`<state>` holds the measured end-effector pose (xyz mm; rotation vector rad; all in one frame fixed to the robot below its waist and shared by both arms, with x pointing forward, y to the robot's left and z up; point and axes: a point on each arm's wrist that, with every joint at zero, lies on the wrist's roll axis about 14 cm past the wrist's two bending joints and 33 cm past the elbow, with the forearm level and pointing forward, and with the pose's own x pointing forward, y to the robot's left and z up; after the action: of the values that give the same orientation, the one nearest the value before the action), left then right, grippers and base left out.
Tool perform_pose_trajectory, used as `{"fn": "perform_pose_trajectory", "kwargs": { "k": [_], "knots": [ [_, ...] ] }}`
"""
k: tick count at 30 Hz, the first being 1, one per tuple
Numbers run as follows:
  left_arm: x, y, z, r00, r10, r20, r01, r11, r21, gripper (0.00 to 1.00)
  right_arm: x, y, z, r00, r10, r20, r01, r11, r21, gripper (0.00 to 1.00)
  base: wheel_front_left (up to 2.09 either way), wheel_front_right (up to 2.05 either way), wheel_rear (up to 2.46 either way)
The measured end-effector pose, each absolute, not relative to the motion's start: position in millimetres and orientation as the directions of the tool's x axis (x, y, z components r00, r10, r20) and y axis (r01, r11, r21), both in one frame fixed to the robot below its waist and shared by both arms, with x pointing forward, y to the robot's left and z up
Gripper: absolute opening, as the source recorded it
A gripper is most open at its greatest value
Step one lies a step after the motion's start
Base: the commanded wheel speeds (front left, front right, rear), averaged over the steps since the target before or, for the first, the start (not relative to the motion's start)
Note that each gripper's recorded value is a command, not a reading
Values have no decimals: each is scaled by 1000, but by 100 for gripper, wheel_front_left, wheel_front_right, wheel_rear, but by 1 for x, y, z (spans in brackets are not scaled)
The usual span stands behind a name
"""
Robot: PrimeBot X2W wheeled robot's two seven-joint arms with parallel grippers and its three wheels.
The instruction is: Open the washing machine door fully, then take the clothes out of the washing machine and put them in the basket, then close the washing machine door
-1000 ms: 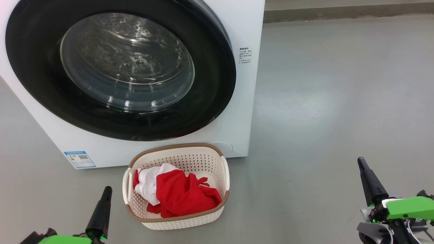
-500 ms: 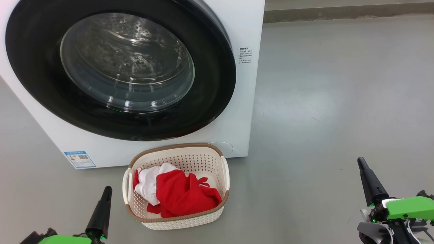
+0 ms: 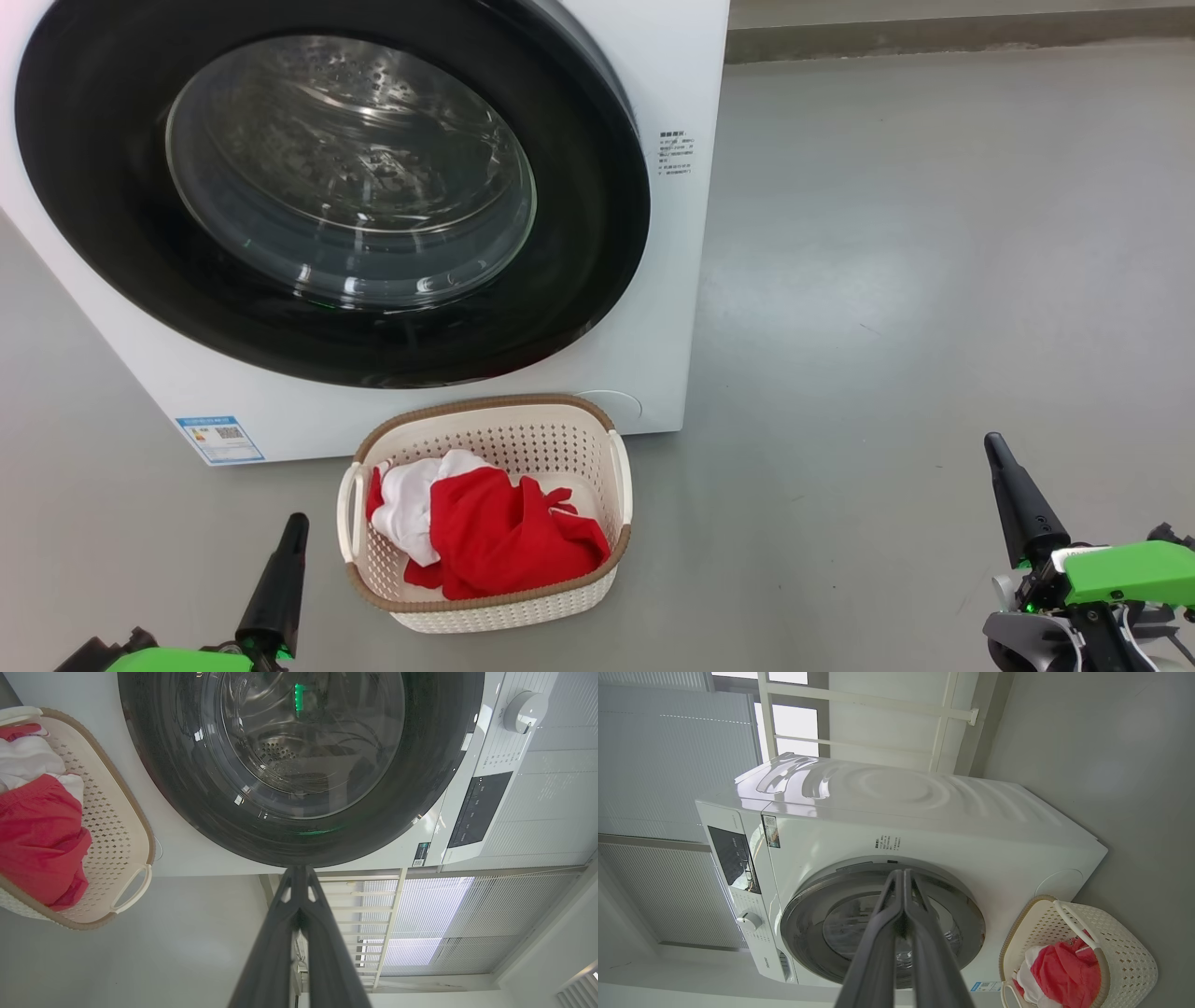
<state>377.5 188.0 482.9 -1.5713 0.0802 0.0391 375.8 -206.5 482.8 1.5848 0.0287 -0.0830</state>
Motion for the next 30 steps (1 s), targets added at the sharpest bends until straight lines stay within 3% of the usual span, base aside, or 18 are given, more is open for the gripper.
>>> {"fn": "perform_pose_trajectory", "kwargs": {
  "k": [30],
  "knots": [
    [378,188,483,997,-26,-76,-76,0,-997,0,376,-207,483,997,-34,-71,70,-17,997,0,0,0,0]
  ]
}}
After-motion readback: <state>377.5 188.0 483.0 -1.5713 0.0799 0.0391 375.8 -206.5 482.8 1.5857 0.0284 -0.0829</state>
